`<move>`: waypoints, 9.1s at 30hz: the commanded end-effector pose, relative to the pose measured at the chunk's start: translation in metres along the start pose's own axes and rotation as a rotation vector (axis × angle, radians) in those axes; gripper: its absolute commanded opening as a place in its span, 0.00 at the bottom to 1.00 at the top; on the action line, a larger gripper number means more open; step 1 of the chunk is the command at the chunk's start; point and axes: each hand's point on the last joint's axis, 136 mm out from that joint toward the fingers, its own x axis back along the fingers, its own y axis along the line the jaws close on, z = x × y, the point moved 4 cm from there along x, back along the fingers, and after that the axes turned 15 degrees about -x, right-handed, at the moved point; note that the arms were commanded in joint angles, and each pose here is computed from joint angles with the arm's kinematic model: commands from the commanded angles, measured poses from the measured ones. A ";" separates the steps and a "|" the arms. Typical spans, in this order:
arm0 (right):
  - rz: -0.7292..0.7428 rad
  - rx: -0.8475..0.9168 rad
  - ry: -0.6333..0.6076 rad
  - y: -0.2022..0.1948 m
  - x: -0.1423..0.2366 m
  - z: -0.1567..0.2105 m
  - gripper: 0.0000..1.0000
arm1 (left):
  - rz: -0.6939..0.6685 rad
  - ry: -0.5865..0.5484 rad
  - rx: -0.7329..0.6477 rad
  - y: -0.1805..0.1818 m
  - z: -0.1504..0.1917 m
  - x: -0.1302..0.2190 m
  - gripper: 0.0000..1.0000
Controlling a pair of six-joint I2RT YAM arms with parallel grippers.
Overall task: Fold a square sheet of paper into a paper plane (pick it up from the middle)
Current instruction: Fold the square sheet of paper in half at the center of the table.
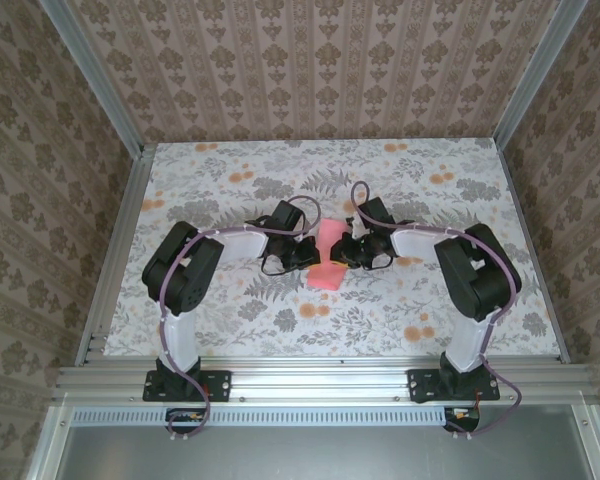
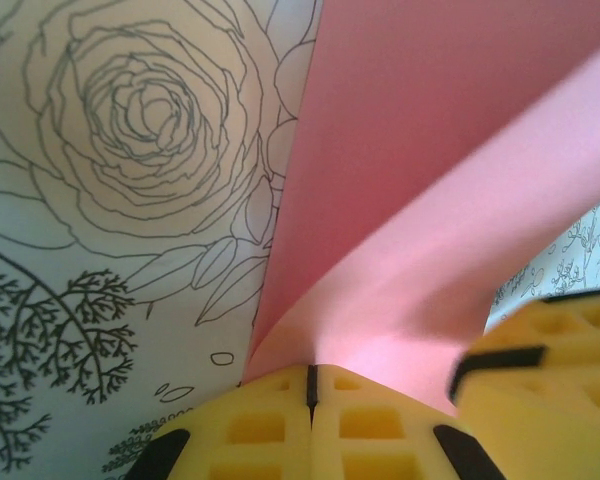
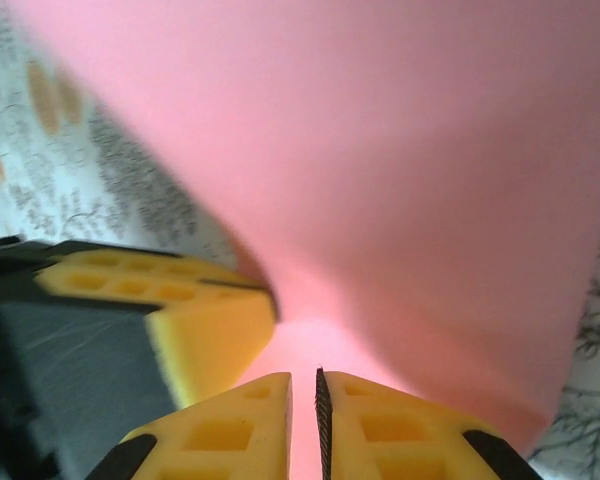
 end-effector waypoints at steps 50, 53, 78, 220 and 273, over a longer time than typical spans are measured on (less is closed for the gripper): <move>0.034 0.026 0.067 -0.026 0.016 0.052 0.17 | -0.212 0.165 0.078 0.050 0.045 -0.022 0.04; -0.008 0.049 -0.024 -0.004 0.027 0.029 0.17 | -0.212 0.164 0.075 0.050 0.045 -0.022 0.04; -0.080 -0.057 -0.131 -0.004 0.010 -0.059 0.16 | -0.229 0.211 0.069 0.054 0.054 -0.024 0.04; 0.024 -0.087 0.155 -0.030 -0.023 0.005 0.16 | 0.019 0.019 0.013 0.017 -0.061 -0.031 0.13; 0.117 -0.038 -0.012 0.010 -0.024 -0.011 0.16 | -0.016 0.046 0.021 0.036 -0.049 -0.037 0.12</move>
